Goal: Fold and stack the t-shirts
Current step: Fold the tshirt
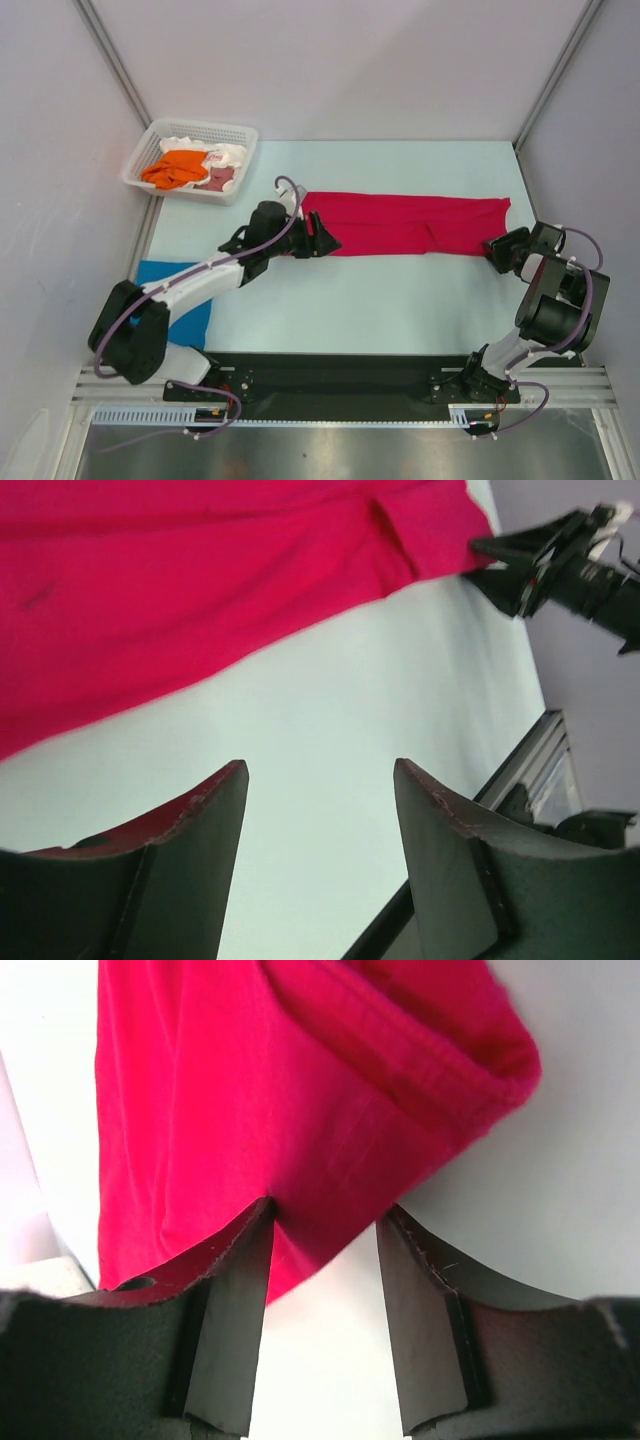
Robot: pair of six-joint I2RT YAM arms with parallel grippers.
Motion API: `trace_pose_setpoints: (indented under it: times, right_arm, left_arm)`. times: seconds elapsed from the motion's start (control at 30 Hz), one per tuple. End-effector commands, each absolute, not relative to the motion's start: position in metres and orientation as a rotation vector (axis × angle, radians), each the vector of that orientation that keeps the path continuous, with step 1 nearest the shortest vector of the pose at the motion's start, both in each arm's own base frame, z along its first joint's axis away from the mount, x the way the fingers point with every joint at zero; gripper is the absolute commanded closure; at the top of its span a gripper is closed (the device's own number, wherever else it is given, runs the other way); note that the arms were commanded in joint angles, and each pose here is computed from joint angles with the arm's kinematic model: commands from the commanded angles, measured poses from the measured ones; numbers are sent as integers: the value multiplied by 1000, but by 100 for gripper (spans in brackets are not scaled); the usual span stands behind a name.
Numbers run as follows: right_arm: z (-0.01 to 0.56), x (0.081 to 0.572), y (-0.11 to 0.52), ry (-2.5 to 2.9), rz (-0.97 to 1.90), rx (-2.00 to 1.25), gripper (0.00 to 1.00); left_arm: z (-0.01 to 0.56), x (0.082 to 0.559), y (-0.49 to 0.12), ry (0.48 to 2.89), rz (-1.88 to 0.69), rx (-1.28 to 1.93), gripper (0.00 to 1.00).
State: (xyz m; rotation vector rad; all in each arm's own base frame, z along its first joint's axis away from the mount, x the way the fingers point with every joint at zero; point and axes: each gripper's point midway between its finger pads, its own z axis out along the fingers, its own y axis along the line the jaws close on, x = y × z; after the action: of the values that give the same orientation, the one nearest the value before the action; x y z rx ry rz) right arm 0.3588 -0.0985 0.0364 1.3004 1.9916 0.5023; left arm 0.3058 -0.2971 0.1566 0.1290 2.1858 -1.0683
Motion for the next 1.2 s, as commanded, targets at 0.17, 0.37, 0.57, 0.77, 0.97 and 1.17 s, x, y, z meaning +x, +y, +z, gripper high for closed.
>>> trace_pose_setpoints:
  times: [0.17,0.37,0.57,0.77,0.97,1.17]
  right_arm:
    - [22,379,-115,1911,503,1336,56]
    - [23,410,-143,1917,408,1286,76]
    - [28,471,-166,1940,331,1187,78]
    - [38,509,-175,2006,251,1111,62]
    - [77,484,-177,2047,131,1067,39]
    - [100,438,-156,2067,77,1028,38]
  left_arm:
    - [145,267,-246,2195,-991,156,33]
    - [137,256,-232,2221,-949,137,32]
    - [119,249,-227,2264,-933,119,30]
    - [101,256,-222,2322,-852,91,27]
    - [91,255,-225,2361,-859,37,27]
    - [101,251,-230,2314,-864,52,28]
